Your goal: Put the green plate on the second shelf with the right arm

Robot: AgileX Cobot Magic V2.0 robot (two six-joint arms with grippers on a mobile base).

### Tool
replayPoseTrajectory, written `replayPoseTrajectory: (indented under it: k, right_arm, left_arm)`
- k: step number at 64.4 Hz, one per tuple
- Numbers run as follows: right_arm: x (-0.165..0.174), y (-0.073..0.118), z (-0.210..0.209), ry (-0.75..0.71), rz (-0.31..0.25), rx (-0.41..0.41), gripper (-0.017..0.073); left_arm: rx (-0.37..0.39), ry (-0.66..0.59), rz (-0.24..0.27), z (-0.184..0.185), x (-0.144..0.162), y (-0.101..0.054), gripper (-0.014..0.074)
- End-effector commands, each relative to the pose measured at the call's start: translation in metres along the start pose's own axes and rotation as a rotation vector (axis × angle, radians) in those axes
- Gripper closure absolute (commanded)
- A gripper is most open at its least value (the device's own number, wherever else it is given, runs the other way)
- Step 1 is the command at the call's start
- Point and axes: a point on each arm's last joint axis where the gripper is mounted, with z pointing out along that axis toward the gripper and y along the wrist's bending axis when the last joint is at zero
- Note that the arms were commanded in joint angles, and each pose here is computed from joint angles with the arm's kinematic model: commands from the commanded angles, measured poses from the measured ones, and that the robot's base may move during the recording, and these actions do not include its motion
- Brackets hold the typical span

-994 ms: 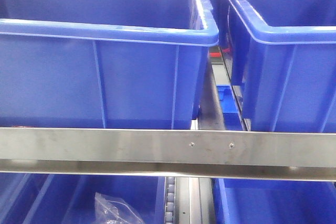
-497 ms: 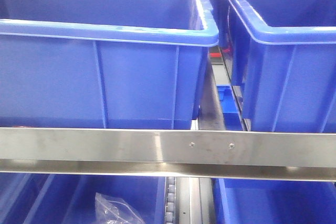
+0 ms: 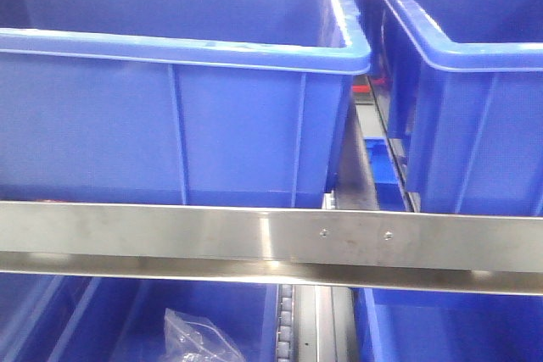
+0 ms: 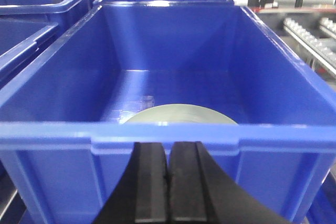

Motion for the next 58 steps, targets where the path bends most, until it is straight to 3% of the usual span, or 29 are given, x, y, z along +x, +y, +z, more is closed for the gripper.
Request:
replayPoseTrajectory:
  k: [1, 18, 41, 58]
  right_arm:
    - [-0.004, 0.002, -0.007, -0.148, -0.006, -0.034, 0.0531]
    - [0.003, 0.008, -0.006, -0.121, 0.009, -0.157, 0.0531]
    - [0.006, 0.002, -0.005, -0.089, 0.024, -0.047, 0.0531]
    - [0.011, 0.001, -0.005, -0.029, 0.012, -0.038, 0.0531]
  left_arm:
    - [0.0, -0.059, -0.008, -0.001, 0.005, 0.0, 0.0463]
    - [0.0, -0.061, -0.008, -0.001, 0.005, 0.0, 0.0463]
    - [0.0, -0.061, -0.008, -0.001, 0.005, 0.0, 0.0463]
    - [0.0, -0.061, -0.008, -0.001, 0.005, 0.0, 0.0463]
